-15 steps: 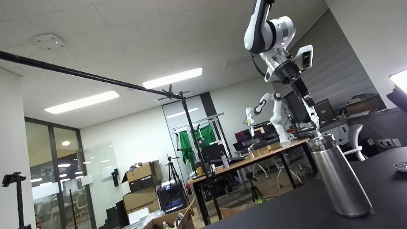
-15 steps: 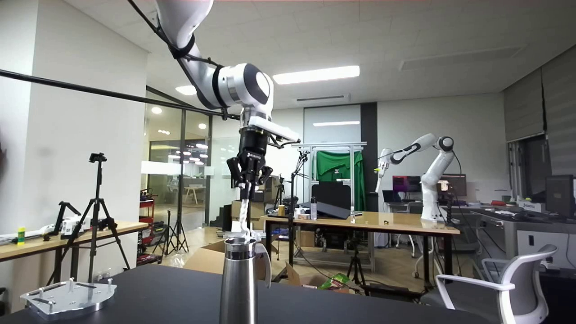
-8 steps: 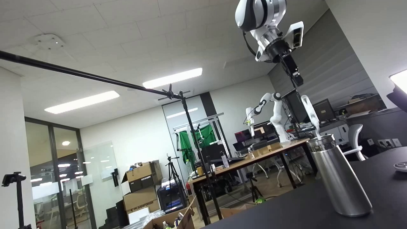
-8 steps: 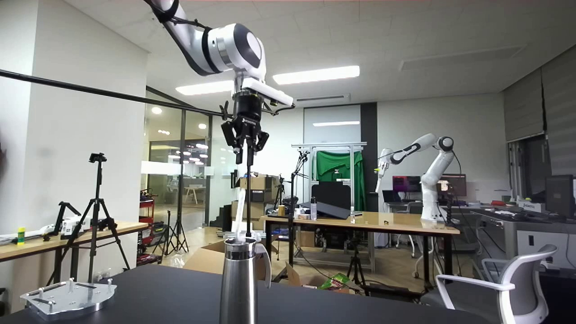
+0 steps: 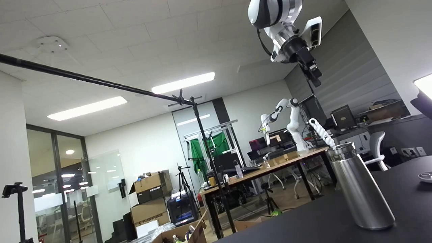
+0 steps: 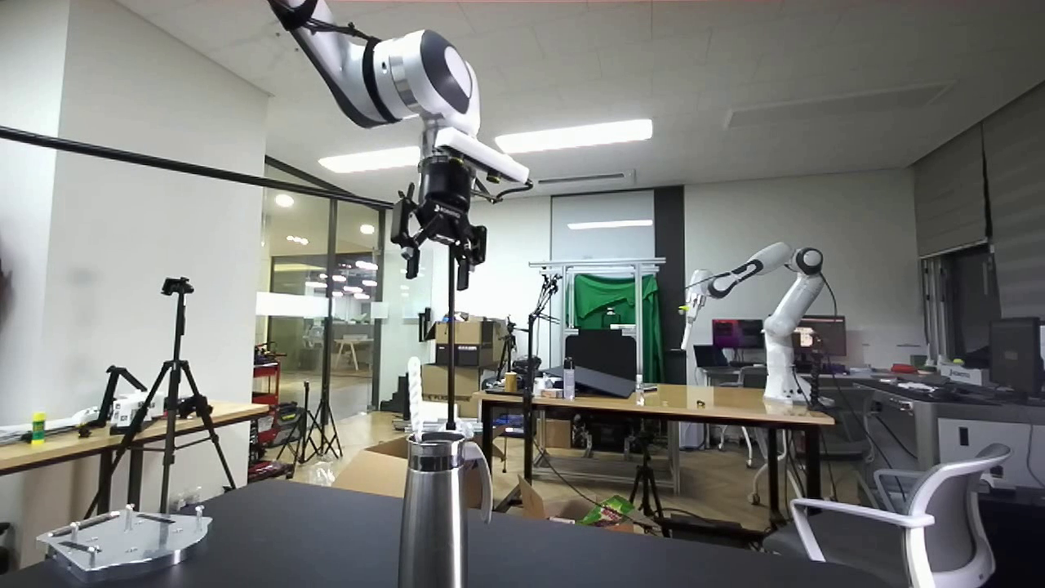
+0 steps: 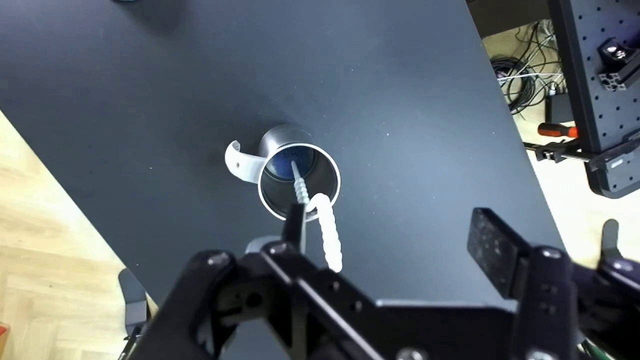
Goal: Use the brush to scrub inside the thermos
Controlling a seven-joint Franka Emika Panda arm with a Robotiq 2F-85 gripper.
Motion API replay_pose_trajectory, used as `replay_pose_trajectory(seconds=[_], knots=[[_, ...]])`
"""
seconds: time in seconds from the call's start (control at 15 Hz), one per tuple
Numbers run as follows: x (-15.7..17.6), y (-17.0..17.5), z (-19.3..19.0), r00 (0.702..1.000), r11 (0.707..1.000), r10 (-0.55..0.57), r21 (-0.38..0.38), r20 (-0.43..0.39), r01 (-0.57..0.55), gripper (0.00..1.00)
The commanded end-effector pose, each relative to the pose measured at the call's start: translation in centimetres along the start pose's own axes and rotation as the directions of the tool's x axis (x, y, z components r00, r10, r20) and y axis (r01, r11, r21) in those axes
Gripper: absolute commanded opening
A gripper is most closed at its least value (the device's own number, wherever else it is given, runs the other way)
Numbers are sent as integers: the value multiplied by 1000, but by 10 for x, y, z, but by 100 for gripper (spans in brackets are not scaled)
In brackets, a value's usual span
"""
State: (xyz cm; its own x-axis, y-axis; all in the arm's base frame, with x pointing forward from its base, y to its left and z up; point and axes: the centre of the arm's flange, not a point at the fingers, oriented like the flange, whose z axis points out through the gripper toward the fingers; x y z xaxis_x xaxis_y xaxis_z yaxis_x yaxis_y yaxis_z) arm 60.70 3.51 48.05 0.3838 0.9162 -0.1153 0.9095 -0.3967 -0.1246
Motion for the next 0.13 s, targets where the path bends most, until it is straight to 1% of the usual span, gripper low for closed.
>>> replay_pose_trajectory(seconds=[0.0,0.07], knots=[[0,-1,0,1000,1000,0,5,2,0,92],[0,-1,0,1000,1000,-1,6,3,1,98]])
